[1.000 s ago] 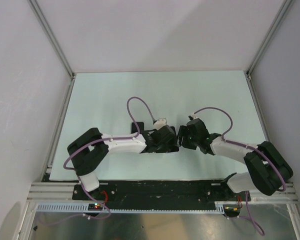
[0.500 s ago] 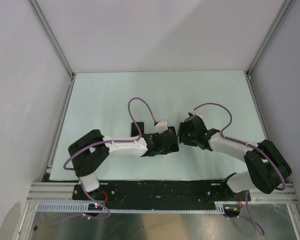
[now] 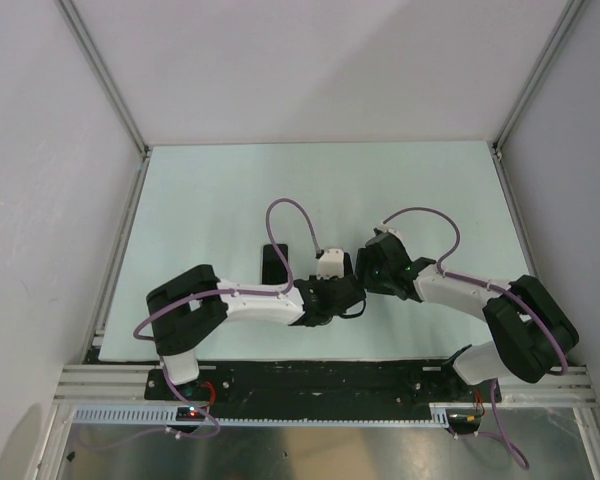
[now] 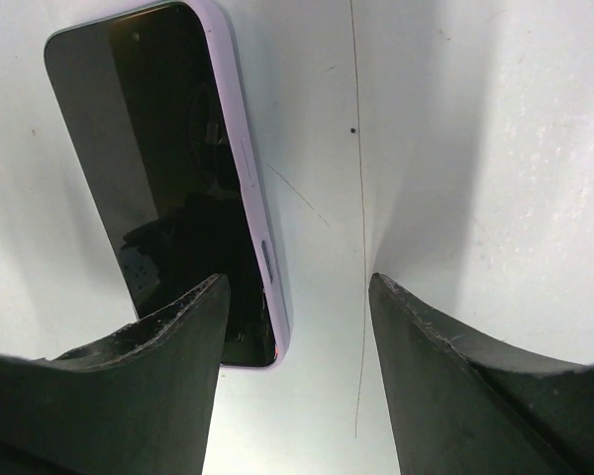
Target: Put the phone into the phone case
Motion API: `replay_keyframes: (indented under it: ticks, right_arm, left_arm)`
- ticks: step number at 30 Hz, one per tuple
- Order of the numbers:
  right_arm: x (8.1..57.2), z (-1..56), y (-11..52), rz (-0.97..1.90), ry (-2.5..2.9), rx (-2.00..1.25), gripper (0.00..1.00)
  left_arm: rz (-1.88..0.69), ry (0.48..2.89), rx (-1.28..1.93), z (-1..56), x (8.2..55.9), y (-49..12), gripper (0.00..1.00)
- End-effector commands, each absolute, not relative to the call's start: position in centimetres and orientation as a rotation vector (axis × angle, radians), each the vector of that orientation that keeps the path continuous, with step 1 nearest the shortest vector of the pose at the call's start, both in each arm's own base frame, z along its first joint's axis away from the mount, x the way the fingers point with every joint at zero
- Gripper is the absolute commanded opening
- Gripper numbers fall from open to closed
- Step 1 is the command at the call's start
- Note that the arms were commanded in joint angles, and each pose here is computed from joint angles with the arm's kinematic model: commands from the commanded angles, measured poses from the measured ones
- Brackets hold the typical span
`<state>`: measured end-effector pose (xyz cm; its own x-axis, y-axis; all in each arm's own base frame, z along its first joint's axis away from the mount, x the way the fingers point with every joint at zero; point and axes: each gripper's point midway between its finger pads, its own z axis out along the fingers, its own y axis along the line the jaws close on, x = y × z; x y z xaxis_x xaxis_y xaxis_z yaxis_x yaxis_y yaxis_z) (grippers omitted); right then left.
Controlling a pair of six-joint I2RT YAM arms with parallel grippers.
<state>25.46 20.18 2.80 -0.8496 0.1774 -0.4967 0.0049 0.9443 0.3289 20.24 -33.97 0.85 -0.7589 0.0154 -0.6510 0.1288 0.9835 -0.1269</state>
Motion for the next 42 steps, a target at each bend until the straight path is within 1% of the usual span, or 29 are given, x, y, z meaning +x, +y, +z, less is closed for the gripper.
replay_keyframes:
  ticks: [1, 9, 14, 18, 28, 31, 35, 42]
  right_arm:
    - [26.7, 4.2, 20.7, 0.427, 2.507, 0.115, 0.64]
    - [27.9, 5.8, 21.1, 0.427, 2.483, 0.1, 0.64]
    - [28.8, 6.6, 21.2, 0.456, 2.472, 0.108, 0.65]
    - [29.5, 7.2, 21.3, 0.488, 2.459, 0.112, 0.65]
    - [32.2, 6.3, 22.5, 0.592, 2.478, 0.1, 0.66]
    - [33.3, 5.6, 22.6, 0.605, 2.488, 0.105, 0.66]
    - [34.3, 4.9, 22.7, 0.621, 2.494, 0.114, 0.66]
    - [34.8, 4.0, 22.9, 0.64, 2.517, 0.112, 0.65]
  left_arm:
    - [0.022, 2.859, 0.238, -11.9, 11.3, -27.7, 0.0]
    - [-0.129, 2.754, 0.252, -7.2, 14.3, -30.3, 0.0]
    - [-0.253, 2.686, 0.226, -3.1, 16.6, -32.2, 0.09]
    - [-0.327, 2.627, 0.189, 0.1, 18.8, -32.8, 0.13]
    - [-0.465, 2.51, 0.063, 6.5, 24.1, -31.9, 0.26]
    - [-0.469, 2.489, -0.013, 7.5, 26.5, -30.7, 0.28]
    - [-0.471, 2.481, -0.057, 8.0, 29.4, -30.3, 0.28]
    - [-0.499, 2.512, -0.075, 7.0, 32.5, -31.7, 0.26]
